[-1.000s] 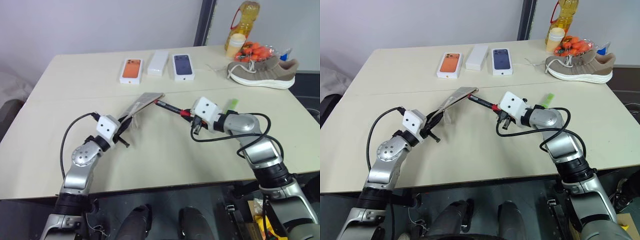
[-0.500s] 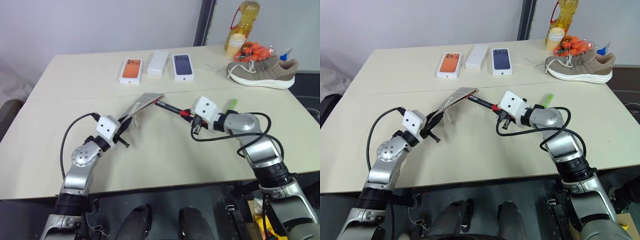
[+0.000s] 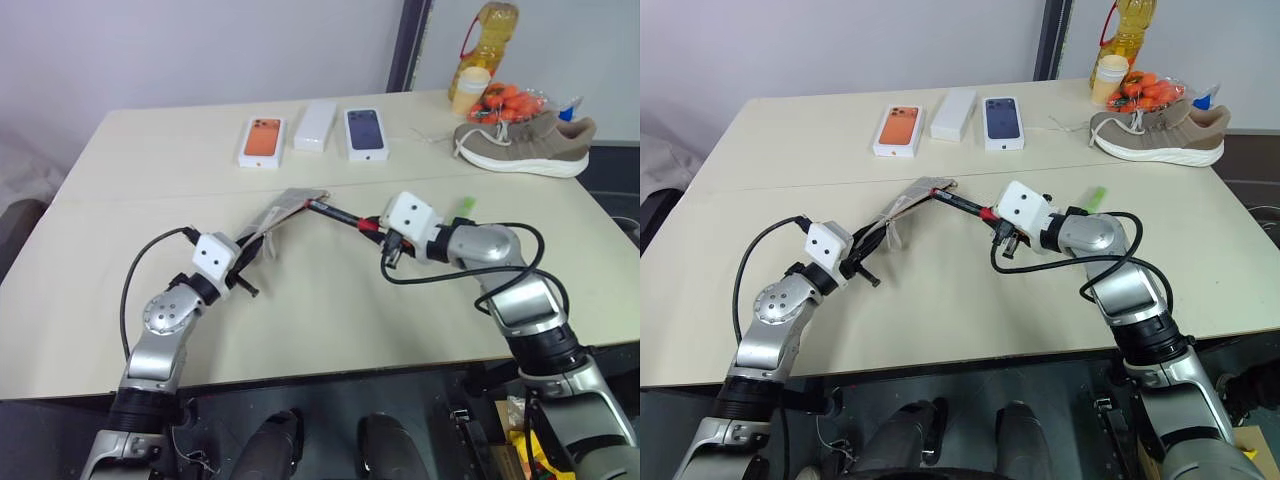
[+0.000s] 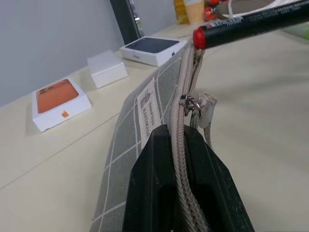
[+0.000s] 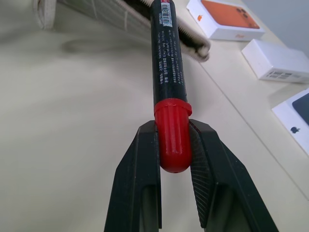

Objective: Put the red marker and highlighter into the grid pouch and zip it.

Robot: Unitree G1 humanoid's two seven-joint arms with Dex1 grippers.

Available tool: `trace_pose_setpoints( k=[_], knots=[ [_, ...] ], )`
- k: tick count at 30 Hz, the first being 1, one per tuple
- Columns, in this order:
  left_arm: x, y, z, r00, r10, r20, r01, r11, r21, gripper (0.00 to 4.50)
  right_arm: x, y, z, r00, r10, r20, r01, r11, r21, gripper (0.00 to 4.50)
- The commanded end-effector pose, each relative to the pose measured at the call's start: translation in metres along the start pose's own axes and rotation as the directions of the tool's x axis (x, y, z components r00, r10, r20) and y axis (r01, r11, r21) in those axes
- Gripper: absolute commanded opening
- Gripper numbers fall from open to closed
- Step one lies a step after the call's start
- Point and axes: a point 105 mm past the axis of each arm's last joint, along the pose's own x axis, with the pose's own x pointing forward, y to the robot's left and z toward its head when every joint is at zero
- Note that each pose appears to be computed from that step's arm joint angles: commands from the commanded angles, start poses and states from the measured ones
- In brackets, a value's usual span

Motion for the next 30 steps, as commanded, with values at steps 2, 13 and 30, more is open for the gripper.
trace_pose_setpoints(
  k=[2,13,30],
  knots=[
    [0.0,0.002,0.009,0.999,0.004,0.033,-0.005,1.0,0.02,0.0,-0.004,-0.007,0.017,0.999,-0.02,0.045,0.022,0.999,-0.043,0.29],
    [0.001,0.002,0.013,0.999,0.01,0.049,-0.01,1.0,0.006,0.0,-0.001,-0.004,0.008,1.0,-0.017,0.023,0.018,0.999,-0.029,0.29],
    [0.003,-0.003,0.018,0.997,-0.003,0.071,0.004,1.0,-0.004,0.0,0.006,0.008,0.007,0.999,0.029,0.022,-0.028,0.998,-0.058,0.29]
  ],
)
